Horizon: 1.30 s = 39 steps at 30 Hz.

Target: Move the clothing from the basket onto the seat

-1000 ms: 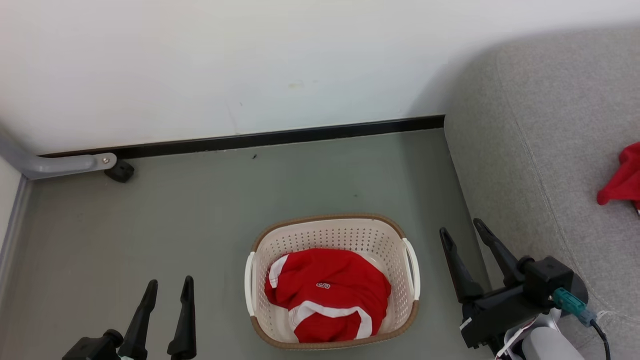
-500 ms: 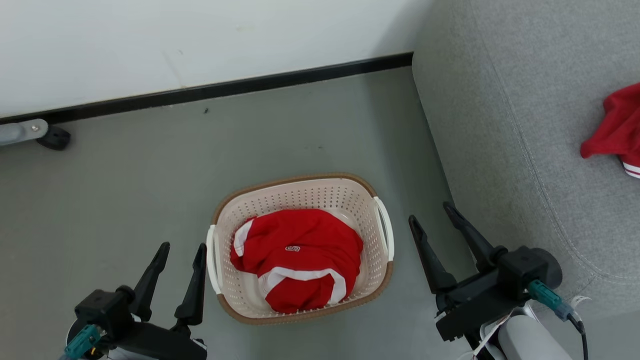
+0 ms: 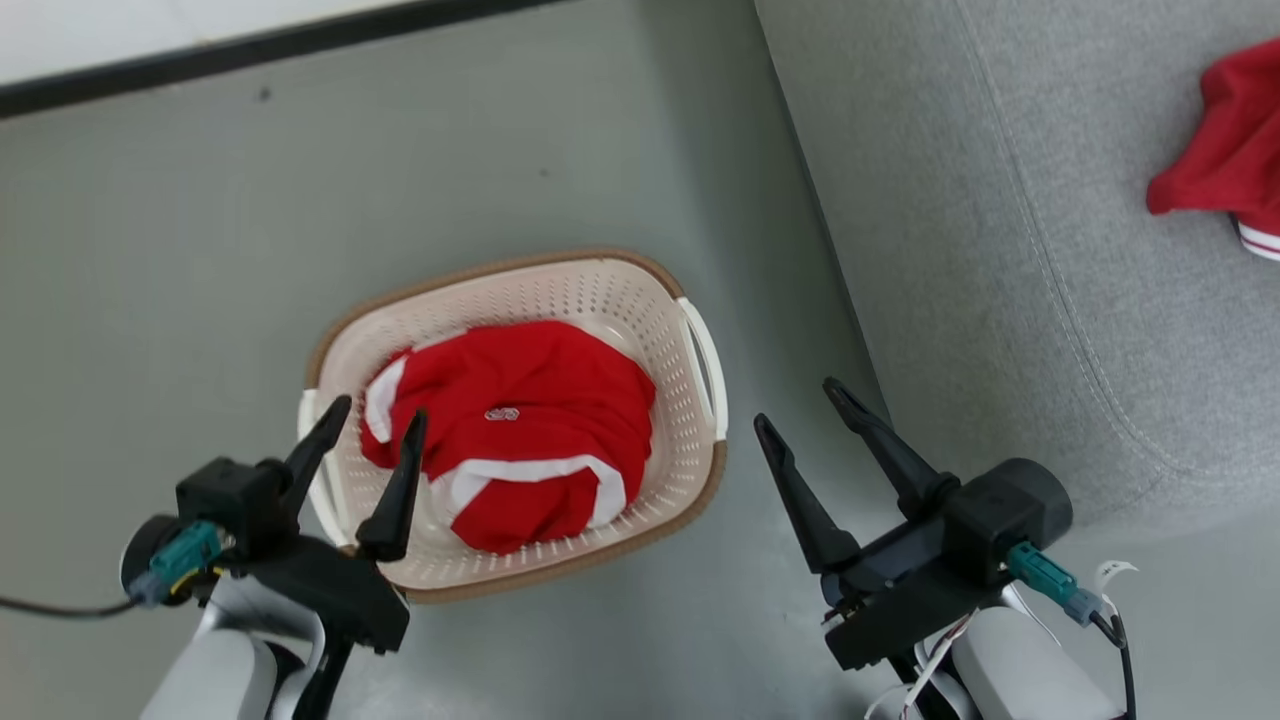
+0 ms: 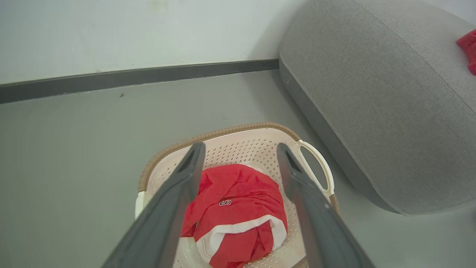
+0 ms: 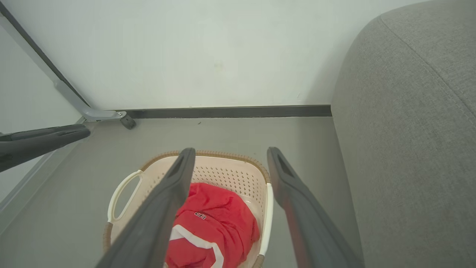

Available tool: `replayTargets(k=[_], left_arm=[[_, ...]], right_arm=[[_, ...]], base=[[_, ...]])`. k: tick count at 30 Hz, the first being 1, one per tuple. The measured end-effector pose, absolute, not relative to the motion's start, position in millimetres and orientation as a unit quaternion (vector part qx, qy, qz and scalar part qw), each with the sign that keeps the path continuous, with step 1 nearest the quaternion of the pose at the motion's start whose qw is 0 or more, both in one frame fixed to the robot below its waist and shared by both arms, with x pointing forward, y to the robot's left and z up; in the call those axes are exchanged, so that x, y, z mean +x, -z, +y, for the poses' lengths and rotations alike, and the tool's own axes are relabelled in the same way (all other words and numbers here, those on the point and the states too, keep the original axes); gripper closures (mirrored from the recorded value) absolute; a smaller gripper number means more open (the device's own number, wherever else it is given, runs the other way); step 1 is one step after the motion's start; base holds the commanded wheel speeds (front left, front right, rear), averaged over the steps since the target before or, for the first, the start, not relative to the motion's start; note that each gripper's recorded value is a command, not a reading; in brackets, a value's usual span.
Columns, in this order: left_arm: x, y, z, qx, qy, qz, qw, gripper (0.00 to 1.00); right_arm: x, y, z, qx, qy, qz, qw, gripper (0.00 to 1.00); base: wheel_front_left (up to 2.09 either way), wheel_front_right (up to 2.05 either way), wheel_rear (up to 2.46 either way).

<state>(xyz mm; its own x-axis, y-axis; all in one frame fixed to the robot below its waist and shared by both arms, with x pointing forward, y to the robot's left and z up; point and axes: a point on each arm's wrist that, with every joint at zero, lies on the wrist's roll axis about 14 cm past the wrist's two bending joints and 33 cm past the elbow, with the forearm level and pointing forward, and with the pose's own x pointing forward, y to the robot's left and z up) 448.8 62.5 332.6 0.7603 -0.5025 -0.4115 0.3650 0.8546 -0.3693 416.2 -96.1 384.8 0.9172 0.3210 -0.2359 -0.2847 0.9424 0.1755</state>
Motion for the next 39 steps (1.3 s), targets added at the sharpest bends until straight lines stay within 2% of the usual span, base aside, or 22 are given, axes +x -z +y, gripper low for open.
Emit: replayTargets(k=[12,19,26,39], left_arm=[[455.0,-253.9,44.9,-0.087,0.277,0.359,0.887,0.0],[471.8,-220.2,27.5,-0.083,0.287,0.378,0.876,0.0],[464.7,-185.4,15.8,-0.073,0.298,0.411,0.858,0.0],[465.2,-152.5,12.8,-0.023,0.286,0.441,0.85,0.0]], right_arm=[[414.3,-345.1,-87.8,0.095,-0.151,0.184,0.967,0.0],[411.7,-316.9,-87.7,0.109,-0.135,0.221,0.96,0.0],[415.1,-299.6,-92.3,0.113,-0.12,0.241,0.957,0.0],[406.7,-291.5,-97.6,0.125,-0.09,0.264,0.952,0.0]], base=[[0.0,0.0,0.0],[0.0,0.0,0.0],[0.0,0.0,0.0],[0.0,0.0,0.0]])
